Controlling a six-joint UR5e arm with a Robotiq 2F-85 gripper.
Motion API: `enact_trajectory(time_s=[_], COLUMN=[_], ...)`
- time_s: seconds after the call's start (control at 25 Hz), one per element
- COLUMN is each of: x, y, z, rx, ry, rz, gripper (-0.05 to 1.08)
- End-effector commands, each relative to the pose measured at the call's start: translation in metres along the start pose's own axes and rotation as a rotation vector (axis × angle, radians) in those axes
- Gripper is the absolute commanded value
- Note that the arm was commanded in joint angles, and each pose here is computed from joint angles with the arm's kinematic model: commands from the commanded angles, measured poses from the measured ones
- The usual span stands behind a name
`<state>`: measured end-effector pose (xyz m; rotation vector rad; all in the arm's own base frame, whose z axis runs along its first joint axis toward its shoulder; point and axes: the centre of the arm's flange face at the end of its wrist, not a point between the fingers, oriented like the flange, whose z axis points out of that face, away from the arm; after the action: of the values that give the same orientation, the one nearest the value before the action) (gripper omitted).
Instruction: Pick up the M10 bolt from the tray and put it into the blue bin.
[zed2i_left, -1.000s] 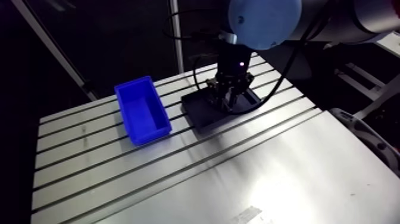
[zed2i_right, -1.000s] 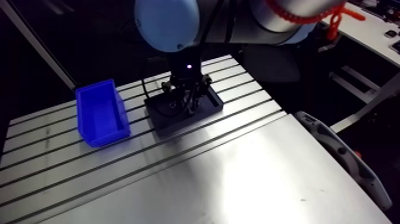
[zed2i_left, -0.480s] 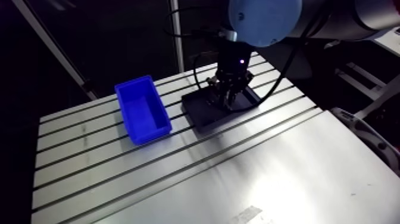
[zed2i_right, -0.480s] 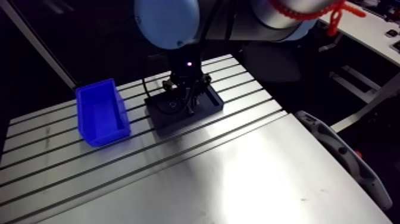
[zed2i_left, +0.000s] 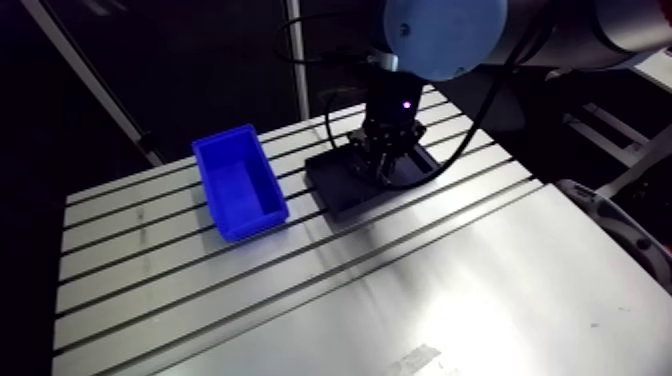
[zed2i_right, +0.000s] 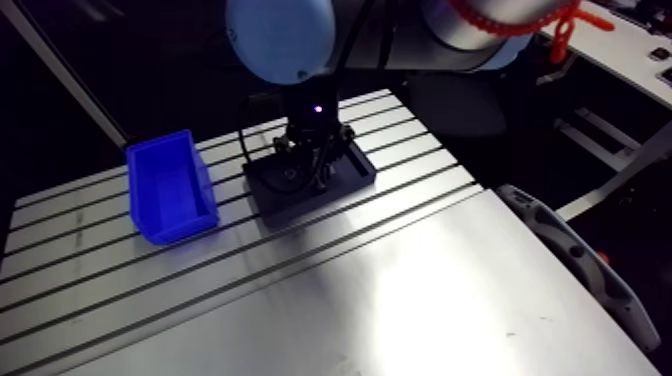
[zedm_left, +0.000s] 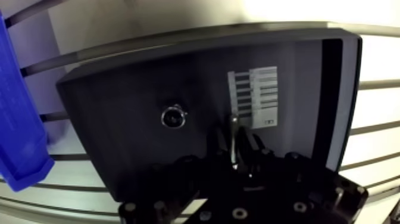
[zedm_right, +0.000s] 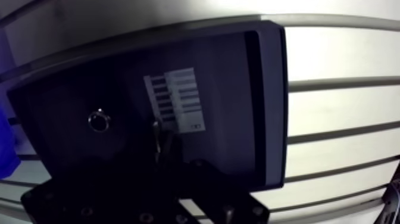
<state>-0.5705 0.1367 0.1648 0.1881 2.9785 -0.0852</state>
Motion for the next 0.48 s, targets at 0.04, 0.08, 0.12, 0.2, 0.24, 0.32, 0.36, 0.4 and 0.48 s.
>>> enact_trajectory(time_s=[0.04, 0.08, 0.12, 0.2, 0.24, 0.32, 0.36, 0.4, 0.48], x=[0.001, 0.001, 0.001, 0.001, 0.001, 0.001, 0.001, 0.002, 0.005], y=[-0.001, -0.001, -0.001, -0.002, -0.003, -0.004, -0.002, -0.003, 0.000], z=[-0.001, 0.000, -0.001, -0.001, 0.000, 0.000, -0.003, -0.005, -0.020], rx=[0.000, 0.001, 0.000, 0.001, 0.002, 0.002, 0.000, -0.002, -0.006], ry=[0.003, 0.001, 0.003, 0.003, 0.002, 0.002, 0.006, 0.010, 0.036], rz=[-0.003, -0.005, -0.005, -0.009, -0.009, -0.012, -0.012, -0.022, -0.044], gripper=[0.78, 0.80, 0.82, 0.87, 0.89, 0.93, 0.96, 0.99, 1.03])
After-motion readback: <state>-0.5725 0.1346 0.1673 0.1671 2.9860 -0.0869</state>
